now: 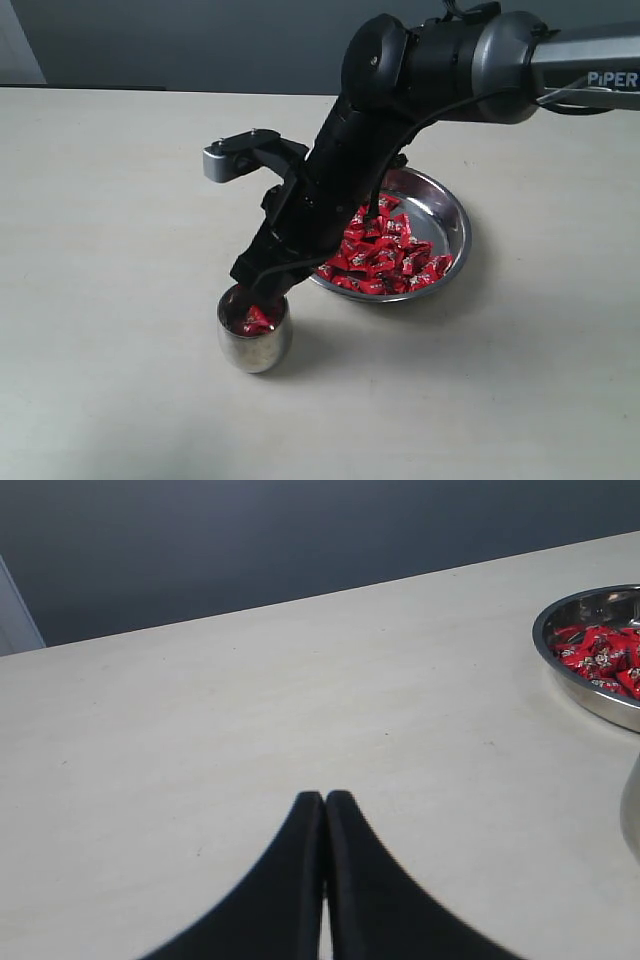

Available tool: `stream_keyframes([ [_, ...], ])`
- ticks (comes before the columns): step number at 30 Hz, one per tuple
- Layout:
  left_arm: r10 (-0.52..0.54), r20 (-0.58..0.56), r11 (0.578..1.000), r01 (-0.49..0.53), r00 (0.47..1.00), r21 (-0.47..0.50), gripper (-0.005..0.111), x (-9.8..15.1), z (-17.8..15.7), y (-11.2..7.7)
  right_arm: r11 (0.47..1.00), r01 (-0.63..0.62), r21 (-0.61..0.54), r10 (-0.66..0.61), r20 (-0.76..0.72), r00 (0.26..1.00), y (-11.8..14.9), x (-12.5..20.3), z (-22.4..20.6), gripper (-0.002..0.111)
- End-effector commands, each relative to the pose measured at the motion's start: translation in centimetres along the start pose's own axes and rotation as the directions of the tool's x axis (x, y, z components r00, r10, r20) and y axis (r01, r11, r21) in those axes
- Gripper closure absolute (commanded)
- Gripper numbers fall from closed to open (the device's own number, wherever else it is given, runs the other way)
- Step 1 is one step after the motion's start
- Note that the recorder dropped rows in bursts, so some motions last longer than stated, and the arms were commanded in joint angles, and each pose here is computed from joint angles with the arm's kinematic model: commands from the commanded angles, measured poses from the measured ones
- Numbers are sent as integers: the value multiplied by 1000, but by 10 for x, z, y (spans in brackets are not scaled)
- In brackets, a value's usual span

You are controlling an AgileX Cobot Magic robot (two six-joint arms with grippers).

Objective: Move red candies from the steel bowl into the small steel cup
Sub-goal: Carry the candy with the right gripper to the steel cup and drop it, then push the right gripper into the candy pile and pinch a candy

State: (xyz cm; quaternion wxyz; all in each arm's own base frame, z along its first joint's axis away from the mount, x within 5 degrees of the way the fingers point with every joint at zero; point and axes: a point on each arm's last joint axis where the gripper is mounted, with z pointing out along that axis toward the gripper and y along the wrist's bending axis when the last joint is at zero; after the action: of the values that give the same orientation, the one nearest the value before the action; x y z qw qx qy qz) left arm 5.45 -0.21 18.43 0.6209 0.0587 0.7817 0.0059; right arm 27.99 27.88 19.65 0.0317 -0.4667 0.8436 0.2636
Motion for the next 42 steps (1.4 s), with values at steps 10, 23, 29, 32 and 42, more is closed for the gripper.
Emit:
stream_keyframes([
  [10, -5, 13, 1000, 5, 1000, 7, 106, -1, 0, 0, 962, -113, 249, 87, 112, 990, -36, 5, -49, 87],
  [23, -5, 13, 1000, 5, 1000, 7, 106, -1, 0, 0, 881, -265, 393, 325, -93, 941, -107, 53, -39, 87],
  [29, -5, 13, 1000, 5, 1000, 7, 106, -1, 0, 0, 887, -300, 351, 354, -102, 929, -107, 53, -30, 87],
  [32, -5, 13, 1000, 5, 1000, 7, 106, -1, 0, 0, 887, -297, 354, 354, -106, 929, -108, 53, -30, 87],
  [42, -5, 13, 1000, 5, 1000, 7, 106, -1, 0, 0, 879, -293, 375, 353, -102, 930, -121, 55, -14, 87],
])
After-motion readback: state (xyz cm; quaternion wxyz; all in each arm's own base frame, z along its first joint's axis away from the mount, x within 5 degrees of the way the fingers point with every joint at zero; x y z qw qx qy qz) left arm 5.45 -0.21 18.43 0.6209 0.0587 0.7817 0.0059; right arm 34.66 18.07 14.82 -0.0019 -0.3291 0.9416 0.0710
